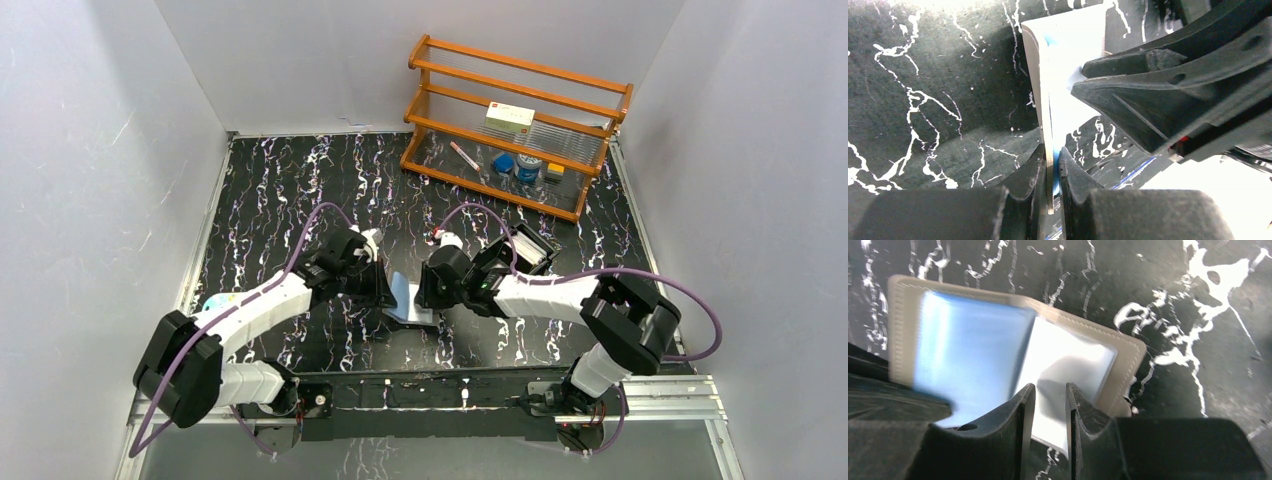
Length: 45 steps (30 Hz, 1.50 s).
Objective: Put the credit cards into the card holder
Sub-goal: Turn over the card slot in the card holder, then pick up the credit card from the storage box.
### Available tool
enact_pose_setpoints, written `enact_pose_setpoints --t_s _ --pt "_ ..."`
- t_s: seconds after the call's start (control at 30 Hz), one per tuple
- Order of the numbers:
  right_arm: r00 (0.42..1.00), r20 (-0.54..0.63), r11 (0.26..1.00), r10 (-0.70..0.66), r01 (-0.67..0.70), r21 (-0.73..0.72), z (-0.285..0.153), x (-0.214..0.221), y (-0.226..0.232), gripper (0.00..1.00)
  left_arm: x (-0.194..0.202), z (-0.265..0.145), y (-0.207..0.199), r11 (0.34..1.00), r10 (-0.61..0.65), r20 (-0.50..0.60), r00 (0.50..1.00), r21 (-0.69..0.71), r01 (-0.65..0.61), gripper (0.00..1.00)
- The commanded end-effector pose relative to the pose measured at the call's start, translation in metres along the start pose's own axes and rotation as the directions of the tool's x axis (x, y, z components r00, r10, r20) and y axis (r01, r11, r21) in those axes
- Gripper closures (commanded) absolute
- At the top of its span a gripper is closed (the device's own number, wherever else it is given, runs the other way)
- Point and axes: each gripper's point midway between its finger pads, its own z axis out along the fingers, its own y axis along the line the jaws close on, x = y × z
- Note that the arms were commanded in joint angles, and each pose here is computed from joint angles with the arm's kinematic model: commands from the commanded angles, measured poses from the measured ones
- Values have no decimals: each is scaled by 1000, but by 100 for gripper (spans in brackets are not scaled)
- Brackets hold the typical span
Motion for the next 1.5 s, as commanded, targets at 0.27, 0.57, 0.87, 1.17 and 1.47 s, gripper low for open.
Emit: enact_pose_setpoints --t_s 0.27,0.57,0.87,1.17,1.47 --pt "997 -72 980 -36 49 192 -14 37 -62 63 36 15 9 983 -167 -42 985 67 170 100" --pt "996 -22 996 -89 89 -7 -38 7 -9 61 26 3 -7 987 -76 -7 997 142 76 100" --pt "966 130 974 -222 225 -6 -77 -48 16 56 21 -1 -11 992 -22 -25 999 122 25 100" --pt "863 144 844 -485 418 336 -110 -125 -32 56 25 2 -11 992 -6 -47 999 125 11 100" --pt "790 -34 634 -613 517 575 -134 -157 -112 48 27 -4 -16 989 9 -54 999 150 -1 100"
